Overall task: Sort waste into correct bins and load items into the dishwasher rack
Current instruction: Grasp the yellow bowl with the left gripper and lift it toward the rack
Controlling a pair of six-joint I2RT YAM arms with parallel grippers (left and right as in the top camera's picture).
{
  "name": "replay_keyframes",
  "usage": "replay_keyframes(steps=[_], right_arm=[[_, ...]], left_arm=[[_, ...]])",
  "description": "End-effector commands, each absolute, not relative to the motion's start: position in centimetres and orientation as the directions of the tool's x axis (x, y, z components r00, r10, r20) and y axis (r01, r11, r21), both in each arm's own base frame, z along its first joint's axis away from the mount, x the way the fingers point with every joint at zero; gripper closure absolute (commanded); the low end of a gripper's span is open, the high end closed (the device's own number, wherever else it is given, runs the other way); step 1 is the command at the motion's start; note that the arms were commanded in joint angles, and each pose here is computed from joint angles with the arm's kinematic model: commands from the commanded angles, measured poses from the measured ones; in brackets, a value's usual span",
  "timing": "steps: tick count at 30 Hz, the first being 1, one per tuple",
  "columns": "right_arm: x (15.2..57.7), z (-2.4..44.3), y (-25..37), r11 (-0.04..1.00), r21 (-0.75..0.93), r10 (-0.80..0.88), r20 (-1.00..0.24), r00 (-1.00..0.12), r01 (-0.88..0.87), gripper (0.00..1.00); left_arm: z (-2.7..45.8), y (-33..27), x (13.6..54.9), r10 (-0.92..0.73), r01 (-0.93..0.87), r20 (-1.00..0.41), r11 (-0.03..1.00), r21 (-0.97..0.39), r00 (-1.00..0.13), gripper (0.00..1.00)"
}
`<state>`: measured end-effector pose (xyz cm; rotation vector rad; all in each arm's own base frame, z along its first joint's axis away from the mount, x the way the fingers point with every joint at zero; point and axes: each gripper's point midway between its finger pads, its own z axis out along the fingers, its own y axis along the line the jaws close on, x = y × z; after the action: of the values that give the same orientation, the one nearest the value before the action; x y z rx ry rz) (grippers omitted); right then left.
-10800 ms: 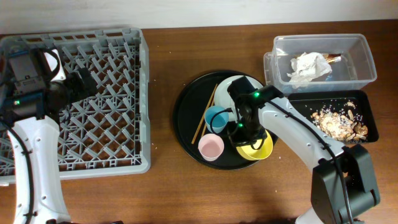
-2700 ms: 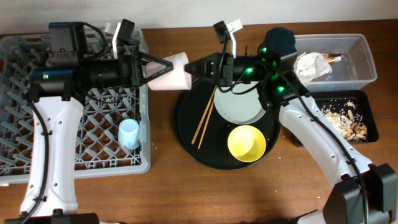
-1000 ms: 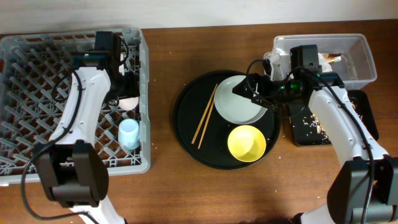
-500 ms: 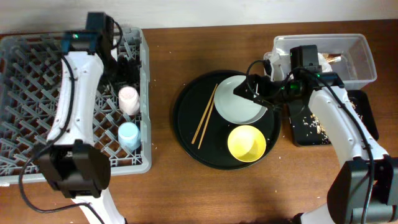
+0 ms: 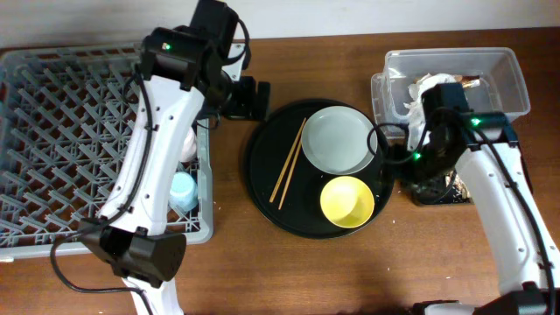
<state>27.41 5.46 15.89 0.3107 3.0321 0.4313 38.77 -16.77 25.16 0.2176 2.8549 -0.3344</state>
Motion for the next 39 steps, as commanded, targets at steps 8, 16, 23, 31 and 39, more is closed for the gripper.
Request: replay_keyframes(steps=[8,16,23,31,39], right_arm=[[30.2,15.5,4.0,0.921,0.299,0.296,-0.125,-0.947,0.248,0.29],[30.7,15.6,1.0,0.895,0.299,0.382,-0.136,-0.914,0.33,0.28],[30.8,15.5,0.7,0.902,0.278,0.379,-0.147,-0.914,0.33,0.28],[30.3,15.2,0.1,0.909,0.236,0.381,-0.142,-0.914,0.343,0.28],[30.3,15.2,0.1,0.912,0.235,0.374,-0.144,-0.916,0.335,0.27]], left_arm=[[14.8,-27.8,32.6,0.255,0.277,-0.122,0.934,-0.227,-0.959,0.25],[7.3,-32.4,29.7,0.297,0.321,-0.128,0.915,-0.246,-0.946,0.4],[4.5,-33.0,28.7,0.324,0.335,-0.082,0.915,-0.226,-0.942,0.4],[1.7,-34.2,27.1,0.368,0.368,-0.037,0.907,-0.205,-0.929,0.77],[2.7,-33.0,28.8,0.306,0.303,-0.023,0.927,-0.221,-0.952,0.85]])
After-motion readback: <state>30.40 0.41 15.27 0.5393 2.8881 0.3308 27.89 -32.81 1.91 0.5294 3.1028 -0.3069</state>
